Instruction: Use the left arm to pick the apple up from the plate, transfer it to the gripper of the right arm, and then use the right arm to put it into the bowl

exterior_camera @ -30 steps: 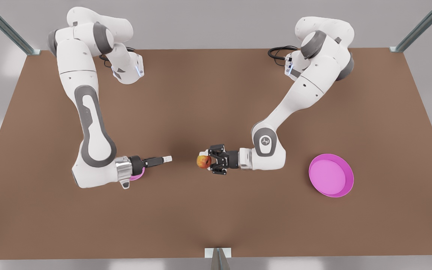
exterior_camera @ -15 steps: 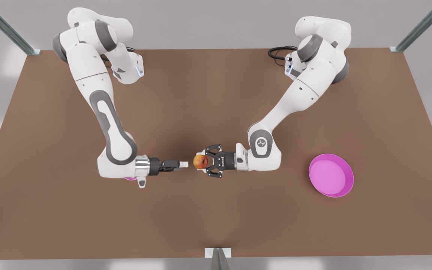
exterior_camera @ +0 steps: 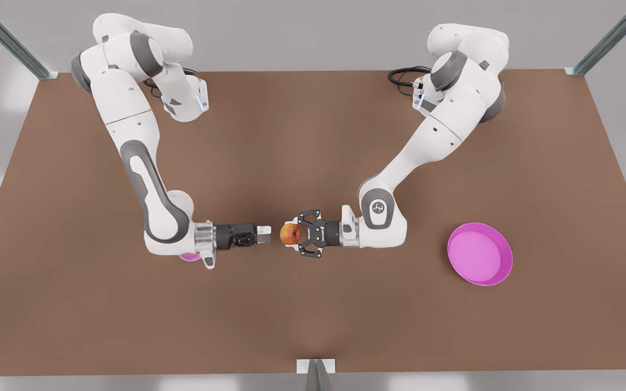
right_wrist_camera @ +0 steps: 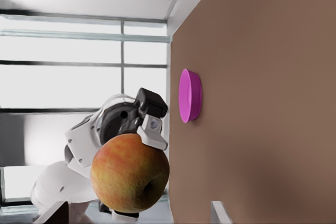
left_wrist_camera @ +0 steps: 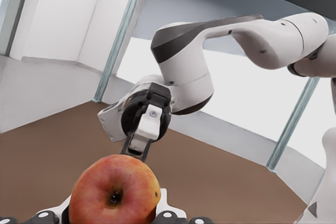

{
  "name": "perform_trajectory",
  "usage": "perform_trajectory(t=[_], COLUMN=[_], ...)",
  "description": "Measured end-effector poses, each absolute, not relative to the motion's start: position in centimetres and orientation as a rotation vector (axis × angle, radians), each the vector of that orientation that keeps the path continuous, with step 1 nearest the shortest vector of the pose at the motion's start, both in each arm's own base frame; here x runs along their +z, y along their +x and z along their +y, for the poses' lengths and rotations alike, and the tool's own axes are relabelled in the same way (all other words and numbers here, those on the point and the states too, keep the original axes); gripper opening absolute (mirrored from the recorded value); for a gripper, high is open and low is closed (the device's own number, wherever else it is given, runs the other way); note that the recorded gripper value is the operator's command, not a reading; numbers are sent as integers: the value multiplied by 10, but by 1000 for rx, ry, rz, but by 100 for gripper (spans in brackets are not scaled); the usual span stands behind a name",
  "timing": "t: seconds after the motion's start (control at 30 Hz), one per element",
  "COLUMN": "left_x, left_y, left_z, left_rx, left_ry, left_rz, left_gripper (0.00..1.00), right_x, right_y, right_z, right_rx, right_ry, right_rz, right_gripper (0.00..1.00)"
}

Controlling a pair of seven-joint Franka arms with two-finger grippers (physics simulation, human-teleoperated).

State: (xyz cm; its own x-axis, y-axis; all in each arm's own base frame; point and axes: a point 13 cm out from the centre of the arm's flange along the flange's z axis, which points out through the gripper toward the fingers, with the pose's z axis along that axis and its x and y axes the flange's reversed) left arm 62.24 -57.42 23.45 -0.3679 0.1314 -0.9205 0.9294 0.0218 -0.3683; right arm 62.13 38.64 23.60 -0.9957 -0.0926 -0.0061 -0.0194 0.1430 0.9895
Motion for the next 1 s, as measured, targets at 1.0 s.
perform_trajectory(t=[1.0], left_x=[230], left_y=[619], left_z=[-577], left_rx=[-1356], left_ry=[1177], left_rz=[1507], left_gripper=[68], right_x=[239], right_y=[621], right_z=[445], right_rx=[-2051], right_ry=[212], right_rz=[-2478], right_gripper=[100])
